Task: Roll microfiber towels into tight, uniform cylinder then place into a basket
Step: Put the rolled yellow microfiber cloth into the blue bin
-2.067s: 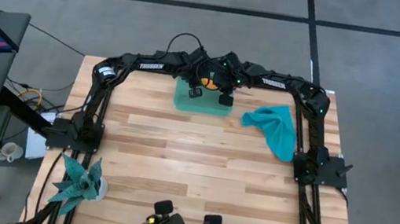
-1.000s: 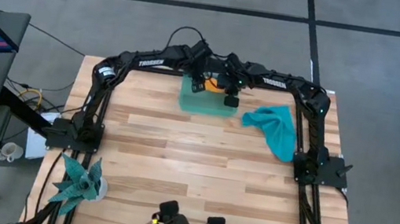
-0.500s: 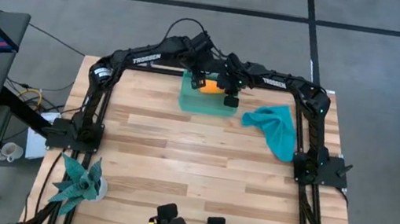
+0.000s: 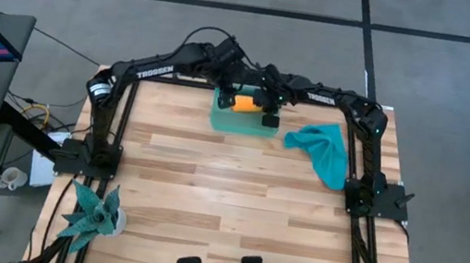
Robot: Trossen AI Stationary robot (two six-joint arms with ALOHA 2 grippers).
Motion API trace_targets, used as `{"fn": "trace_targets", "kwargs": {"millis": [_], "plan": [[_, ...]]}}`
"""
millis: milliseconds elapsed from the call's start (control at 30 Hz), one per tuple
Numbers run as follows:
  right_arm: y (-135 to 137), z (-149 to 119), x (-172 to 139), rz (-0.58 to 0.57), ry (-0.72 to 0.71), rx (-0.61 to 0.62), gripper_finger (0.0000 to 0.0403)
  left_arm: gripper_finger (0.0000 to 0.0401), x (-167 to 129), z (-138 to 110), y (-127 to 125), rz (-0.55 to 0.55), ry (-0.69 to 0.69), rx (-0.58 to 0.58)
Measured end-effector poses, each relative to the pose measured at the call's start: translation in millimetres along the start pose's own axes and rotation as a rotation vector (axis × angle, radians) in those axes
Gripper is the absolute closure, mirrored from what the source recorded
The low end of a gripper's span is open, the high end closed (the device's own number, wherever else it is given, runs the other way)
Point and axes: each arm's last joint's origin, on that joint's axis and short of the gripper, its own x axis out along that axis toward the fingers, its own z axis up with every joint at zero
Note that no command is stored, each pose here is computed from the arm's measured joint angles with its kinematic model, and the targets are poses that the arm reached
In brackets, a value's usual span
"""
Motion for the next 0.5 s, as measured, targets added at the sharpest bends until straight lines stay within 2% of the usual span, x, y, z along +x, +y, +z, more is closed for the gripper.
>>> {"fn": "trace_targets", "kwargs": {"millis": [133, 367, 500], "plan": [[3, 2, 0, -0.003, 0.005, -0.017, 0.0311, 0.0198, -7, -1, -2, 0.015, -0.043, 0.014], [7, 5, -1, -0.131, 0.148, -0.032, 0.0197, 0.0198, -28, 0, -3, 0.029, -0.079, 0.059], [14, 6, -10, -0.121, 0.193, -0.079, 0.0156, 0.0198, -48, 1, -2, 0.049, -0.119, 0.079]]}}
